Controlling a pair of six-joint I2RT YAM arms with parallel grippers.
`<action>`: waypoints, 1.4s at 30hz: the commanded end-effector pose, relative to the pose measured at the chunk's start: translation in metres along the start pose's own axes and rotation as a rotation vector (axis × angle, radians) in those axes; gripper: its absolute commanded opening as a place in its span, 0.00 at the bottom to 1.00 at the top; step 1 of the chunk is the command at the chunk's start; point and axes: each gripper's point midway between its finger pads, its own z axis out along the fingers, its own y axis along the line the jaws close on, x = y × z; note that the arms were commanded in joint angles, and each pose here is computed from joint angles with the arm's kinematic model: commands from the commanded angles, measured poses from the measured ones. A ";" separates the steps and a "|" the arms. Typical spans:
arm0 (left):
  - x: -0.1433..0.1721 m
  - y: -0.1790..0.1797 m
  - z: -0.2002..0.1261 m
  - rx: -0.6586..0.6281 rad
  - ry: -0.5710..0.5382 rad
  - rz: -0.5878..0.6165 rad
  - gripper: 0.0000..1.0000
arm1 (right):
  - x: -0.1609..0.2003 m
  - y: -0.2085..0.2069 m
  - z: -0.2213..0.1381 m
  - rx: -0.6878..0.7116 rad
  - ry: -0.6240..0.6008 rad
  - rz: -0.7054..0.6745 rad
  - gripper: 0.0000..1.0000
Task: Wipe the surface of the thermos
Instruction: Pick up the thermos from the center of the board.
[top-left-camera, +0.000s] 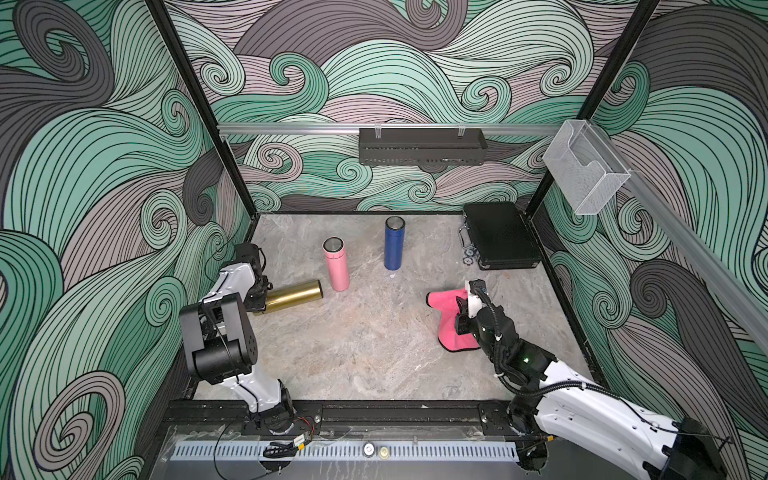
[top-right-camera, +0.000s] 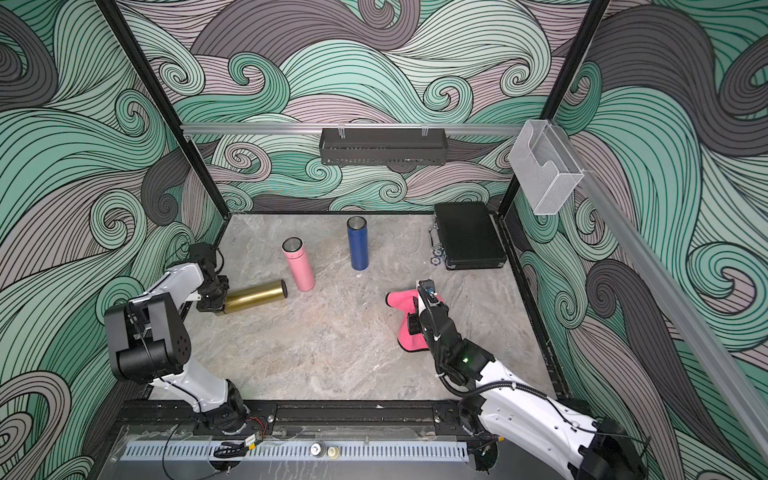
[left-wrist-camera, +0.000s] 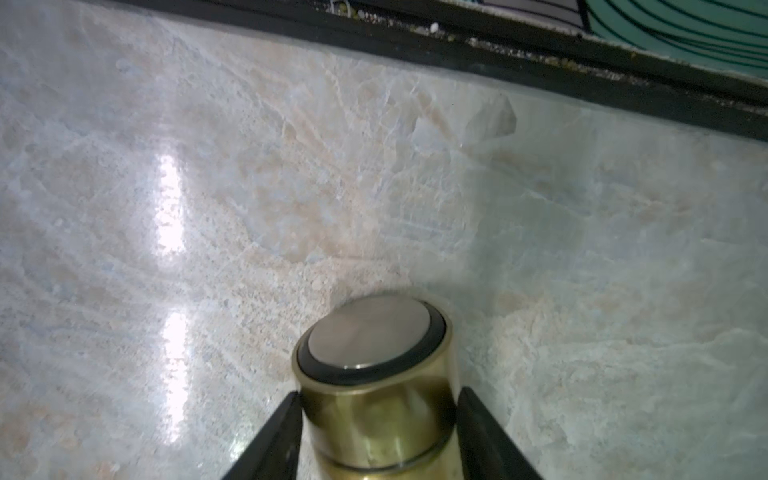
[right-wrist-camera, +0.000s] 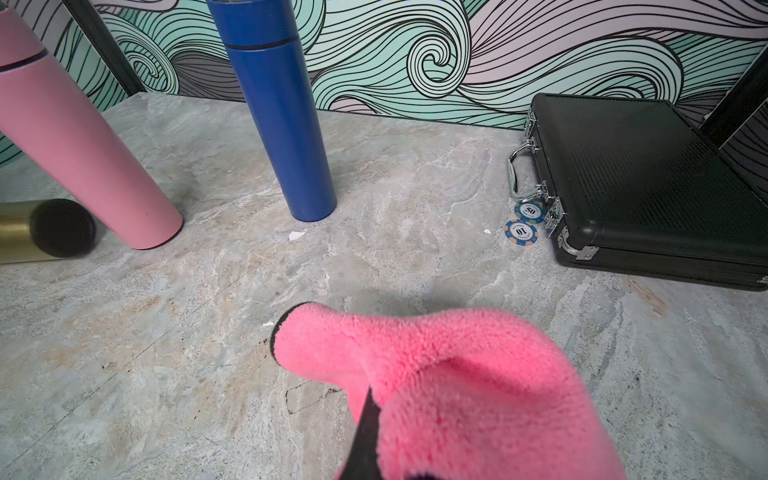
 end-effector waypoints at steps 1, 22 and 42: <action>0.016 0.007 0.020 -0.044 0.110 0.035 0.58 | -0.009 0.000 0.000 0.006 -0.027 0.019 0.00; 0.025 0.014 0.049 -0.242 0.167 0.043 0.68 | -0.009 0.000 -0.002 -0.001 -0.029 0.024 0.00; 0.025 -0.026 -0.204 0.593 -0.315 0.591 0.08 | -0.040 0.031 -0.019 -0.203 -0.123 0.197 0.00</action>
